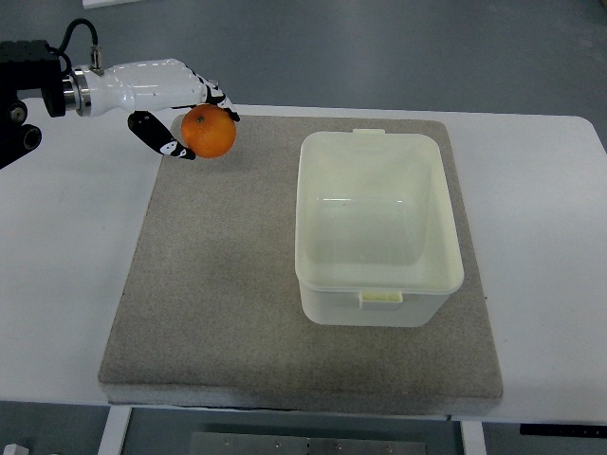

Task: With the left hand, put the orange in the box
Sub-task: 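Lift the orange with the left hand and carry it over the box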

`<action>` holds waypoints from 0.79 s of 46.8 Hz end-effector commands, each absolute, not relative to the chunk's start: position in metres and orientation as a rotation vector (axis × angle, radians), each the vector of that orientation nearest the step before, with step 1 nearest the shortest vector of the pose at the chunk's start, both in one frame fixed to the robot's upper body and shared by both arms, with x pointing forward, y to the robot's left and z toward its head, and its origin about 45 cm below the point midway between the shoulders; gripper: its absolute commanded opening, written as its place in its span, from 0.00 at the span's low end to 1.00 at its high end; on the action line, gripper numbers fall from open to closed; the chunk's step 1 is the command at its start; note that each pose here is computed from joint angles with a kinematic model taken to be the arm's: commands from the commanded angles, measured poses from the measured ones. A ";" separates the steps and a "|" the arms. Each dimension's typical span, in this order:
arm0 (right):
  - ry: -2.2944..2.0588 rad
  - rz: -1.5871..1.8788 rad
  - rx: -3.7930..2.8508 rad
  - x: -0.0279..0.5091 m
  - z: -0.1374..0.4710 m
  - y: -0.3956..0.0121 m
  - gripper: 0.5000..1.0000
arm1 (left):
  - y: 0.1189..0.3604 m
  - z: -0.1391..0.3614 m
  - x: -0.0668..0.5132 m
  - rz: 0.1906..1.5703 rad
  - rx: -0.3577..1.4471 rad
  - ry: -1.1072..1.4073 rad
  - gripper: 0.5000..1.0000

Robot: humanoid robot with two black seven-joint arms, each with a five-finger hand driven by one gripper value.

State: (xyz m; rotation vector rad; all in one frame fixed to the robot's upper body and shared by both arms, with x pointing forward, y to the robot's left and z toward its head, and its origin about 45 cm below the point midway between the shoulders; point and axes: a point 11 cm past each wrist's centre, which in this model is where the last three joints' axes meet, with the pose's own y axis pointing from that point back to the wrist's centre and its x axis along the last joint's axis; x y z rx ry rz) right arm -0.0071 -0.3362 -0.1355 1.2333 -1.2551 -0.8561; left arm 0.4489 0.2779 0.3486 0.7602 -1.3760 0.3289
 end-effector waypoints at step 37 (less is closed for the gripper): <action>-1.254 -0.857 1.232 -0.007 -0.136 -0.336 0.86 | 0.157 0.406 0.417 0.176 0.427 -1.503 0.00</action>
